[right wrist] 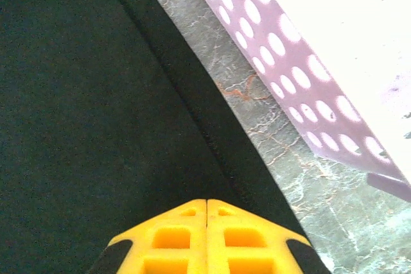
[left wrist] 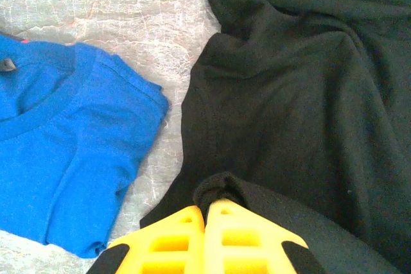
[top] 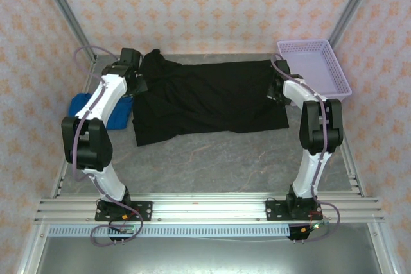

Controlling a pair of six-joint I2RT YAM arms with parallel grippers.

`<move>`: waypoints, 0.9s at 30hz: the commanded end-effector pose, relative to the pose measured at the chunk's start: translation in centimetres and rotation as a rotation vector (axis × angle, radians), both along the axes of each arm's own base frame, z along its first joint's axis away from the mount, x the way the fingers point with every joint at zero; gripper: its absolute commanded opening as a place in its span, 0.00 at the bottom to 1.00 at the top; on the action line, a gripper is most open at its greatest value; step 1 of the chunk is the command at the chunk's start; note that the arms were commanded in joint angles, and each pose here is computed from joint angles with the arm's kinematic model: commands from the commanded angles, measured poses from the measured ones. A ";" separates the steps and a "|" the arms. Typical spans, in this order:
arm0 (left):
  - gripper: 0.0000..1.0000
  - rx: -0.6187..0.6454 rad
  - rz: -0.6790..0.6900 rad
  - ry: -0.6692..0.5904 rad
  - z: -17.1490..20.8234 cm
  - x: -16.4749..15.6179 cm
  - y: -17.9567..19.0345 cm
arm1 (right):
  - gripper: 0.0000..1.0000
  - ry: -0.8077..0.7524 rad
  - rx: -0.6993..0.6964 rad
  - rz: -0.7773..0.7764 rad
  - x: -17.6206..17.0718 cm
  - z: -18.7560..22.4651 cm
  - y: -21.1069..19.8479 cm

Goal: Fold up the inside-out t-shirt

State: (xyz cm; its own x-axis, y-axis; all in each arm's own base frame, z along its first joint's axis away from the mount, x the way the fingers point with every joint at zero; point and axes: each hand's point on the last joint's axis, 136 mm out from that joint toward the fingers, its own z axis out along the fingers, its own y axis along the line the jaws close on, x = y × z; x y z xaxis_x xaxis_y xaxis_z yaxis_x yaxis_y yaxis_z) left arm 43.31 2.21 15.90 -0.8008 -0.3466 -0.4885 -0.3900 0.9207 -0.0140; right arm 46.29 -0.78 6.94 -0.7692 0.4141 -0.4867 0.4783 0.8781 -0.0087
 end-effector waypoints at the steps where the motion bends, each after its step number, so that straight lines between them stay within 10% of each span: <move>1: 0.00 0.029 0.022 -0.047 1.4 1.2 1.0 | 0.00 0.012 -0.112 -0.018 -0.1 1.2 -1.8; 16: 0.00 -0.070 -0.049 -0.098 2.5 2.3 -1.0 | 0.00 -0.046 -0.158 -0.015 0.5 4.6 -2.5; 27: 0.00 0.009 -0.004 0.025 -3.4 4.3 0.5 | 0.03 -0.006 -0.127 0.040 2.8 1.1 -1.1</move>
State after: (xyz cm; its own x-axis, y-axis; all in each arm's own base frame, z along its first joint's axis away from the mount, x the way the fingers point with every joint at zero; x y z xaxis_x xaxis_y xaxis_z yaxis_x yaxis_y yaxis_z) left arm 46.60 0.98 13.00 -0.8214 -0.3504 -0.4500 -0.3618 0.9301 -0.0638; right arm 47.89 -2.16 8.25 -0.7746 0.3461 -0.5294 0.4651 0.8789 -0.1058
